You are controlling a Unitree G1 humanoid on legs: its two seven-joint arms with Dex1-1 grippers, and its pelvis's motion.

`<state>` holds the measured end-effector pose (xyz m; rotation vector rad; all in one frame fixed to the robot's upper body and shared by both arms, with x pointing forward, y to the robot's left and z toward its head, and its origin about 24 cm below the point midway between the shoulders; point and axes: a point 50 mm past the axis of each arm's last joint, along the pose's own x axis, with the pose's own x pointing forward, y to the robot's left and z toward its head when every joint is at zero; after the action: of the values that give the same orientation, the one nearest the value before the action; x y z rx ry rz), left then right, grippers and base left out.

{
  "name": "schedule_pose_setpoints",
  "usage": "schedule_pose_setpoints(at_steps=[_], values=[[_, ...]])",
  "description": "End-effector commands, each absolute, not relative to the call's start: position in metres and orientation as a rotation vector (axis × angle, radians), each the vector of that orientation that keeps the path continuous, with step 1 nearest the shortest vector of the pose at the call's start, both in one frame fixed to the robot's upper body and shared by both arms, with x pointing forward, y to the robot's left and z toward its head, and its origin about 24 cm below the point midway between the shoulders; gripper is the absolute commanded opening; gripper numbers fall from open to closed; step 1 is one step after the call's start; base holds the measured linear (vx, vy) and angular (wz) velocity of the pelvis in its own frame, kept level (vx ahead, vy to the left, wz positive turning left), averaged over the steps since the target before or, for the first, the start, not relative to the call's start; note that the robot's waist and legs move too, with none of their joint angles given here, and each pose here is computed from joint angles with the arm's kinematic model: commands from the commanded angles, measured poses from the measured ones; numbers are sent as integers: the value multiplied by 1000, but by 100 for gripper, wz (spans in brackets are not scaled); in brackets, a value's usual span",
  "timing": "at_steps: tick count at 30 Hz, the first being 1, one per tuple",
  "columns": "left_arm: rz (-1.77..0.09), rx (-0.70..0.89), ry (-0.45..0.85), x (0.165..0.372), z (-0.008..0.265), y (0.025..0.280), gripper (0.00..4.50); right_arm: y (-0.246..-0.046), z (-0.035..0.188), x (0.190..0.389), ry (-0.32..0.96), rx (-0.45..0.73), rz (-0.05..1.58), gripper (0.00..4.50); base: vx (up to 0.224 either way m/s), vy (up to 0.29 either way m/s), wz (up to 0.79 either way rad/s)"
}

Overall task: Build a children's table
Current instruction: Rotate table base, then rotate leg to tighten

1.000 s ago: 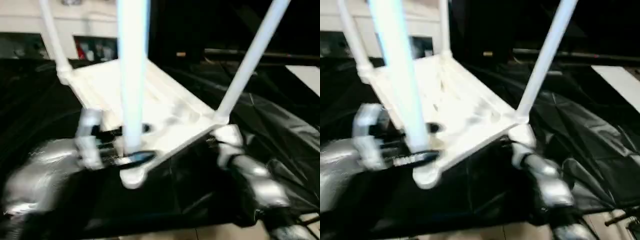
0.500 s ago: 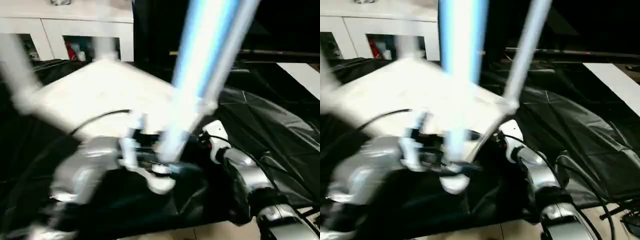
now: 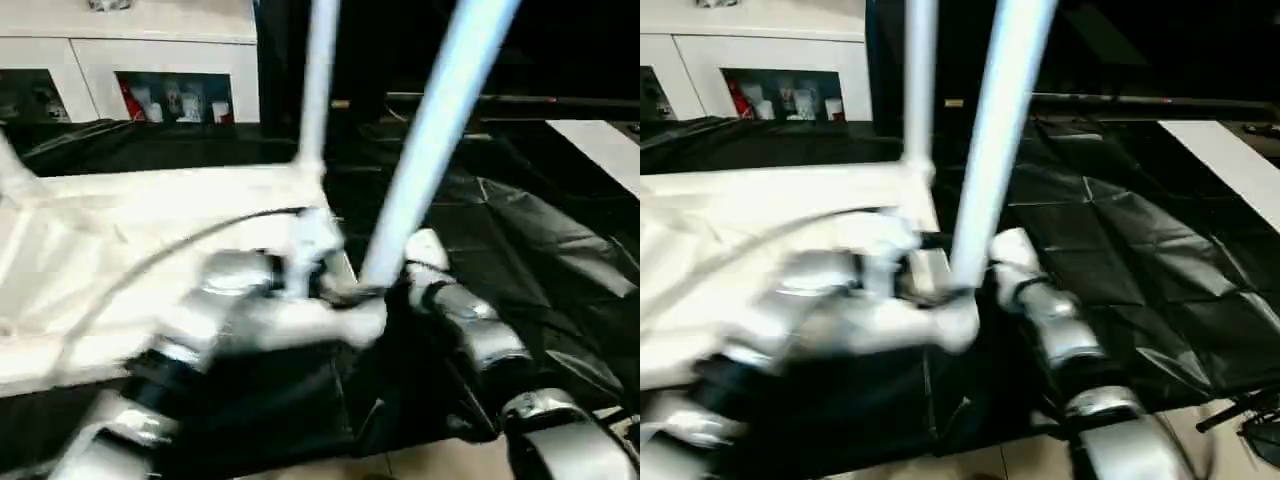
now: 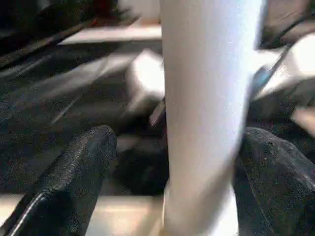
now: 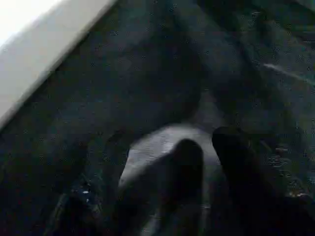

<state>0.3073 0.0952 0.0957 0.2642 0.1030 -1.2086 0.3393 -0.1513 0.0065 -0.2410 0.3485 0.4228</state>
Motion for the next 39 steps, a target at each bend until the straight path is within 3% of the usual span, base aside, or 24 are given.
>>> schedule_pose_setpoints(at_steps=[1,5,9,13,15,23,36,39], values=[[-1239,285,114,305,93,97,443,-155,3,337,355,-231,410,312,0,0,0],[-1397,258,215,284,86,106,443,-167,8,331,333,-231,470,312,0,0,0],[-1455,314,301,277,74,113,443,-180,18,324,305,-248,580,312,0,0,0],[-1309,440,408,294,60,122,406,-194,32,304,298,-325,781,312,0,0,0],[-1291,437,418,296,59,122,382,-197,34,301,296,-333,796,312,0,0,0],[-1229,425,462,309,62,118,321,-201,63,263,281,-214,984,312,0,0,0],[-1270,408,530,305,62,123,230,-205,67,255,309,-173,980,312,0,0,0],[-1277,399,534,304,62,123,193,-205,67,255,314,-172,981,312,0,0,0]])
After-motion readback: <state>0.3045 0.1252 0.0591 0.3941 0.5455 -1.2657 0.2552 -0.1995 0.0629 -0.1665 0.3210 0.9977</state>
